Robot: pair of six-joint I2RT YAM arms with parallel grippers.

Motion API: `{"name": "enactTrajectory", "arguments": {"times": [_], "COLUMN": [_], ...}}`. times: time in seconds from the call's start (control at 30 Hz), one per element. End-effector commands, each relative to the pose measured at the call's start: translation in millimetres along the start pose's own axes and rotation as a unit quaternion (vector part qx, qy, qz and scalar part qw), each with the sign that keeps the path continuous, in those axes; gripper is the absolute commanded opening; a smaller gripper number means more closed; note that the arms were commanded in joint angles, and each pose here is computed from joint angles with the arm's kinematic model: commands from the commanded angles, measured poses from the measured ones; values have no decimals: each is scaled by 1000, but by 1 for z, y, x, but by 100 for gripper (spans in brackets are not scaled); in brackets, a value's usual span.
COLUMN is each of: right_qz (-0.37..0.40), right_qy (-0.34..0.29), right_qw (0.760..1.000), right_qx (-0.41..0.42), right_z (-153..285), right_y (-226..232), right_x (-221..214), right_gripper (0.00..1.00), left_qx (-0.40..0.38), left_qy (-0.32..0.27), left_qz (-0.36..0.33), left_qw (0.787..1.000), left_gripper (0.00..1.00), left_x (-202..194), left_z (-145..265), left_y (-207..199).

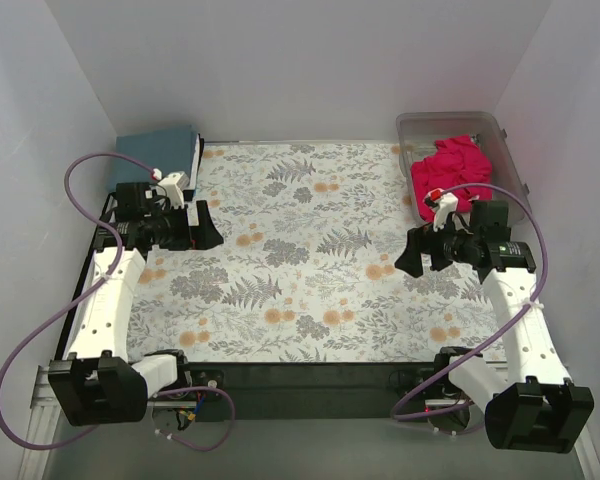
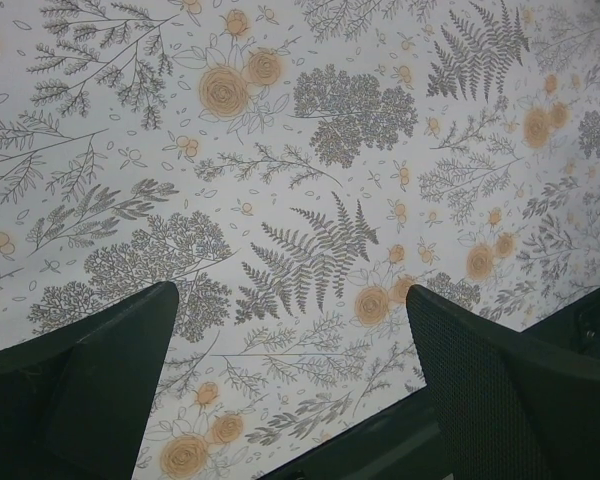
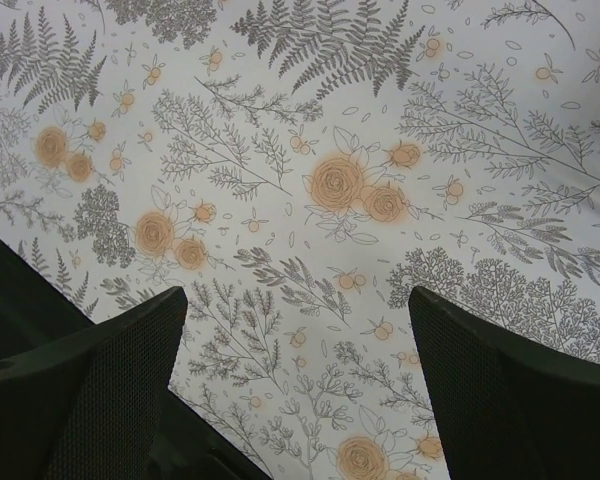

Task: Fold and stack the t-shirts
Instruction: Grab the tshirt from the pile

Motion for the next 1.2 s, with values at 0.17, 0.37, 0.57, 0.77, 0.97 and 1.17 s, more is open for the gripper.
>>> {"name": "enactTrajectory", "arguments": {"times": [0.17, 0.37, 0.57, 0.77, 0.97, 1.17], "right_qz": [24, 22, 1, -20, -31, -50], "right_qy": [-21, -21, -19, 2, 41, 73], "right_qw": [999, 993, 981, 972, 969, 963], "right_qx": [-44, -112, -192, -235, -240, -254], "right_z": [10, -2, -26, -65, -100, -128], "right_y": [-23, -82, -162, -229, -261, -288], "right_x": [62, 135, 187, 192, 166, 133], "right_gripper": [98, 98, 98, 98, 98, 98], "left_qx": [-5, 76, 82, 111, 123, 126], "left_qy": [-24, -57, -54, -51, -32, -33], "left_qz": [30, 48, 14, 8, 11, 4], "left_qw": [999, 994, 995, 992, 992, 992], "left_gripper": [98, 98, 98, 98, 98, 98], "left_x": [17, 29, 31, 32, 23, 26], "left_z": [-3, -3, 7, 10, 4, 6], "left_y": [-4, 10, 8, 13, 20, 19]}}
Point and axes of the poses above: each gripper's point midway between its finger pads, its own z axis back along the fingers, its own y axis along the line the jaws close on, x = y × z, the point moved 8 cm from there along z, back along the fingers, and after that the axes turned 4 degrees about z, right-handed, at the moved point
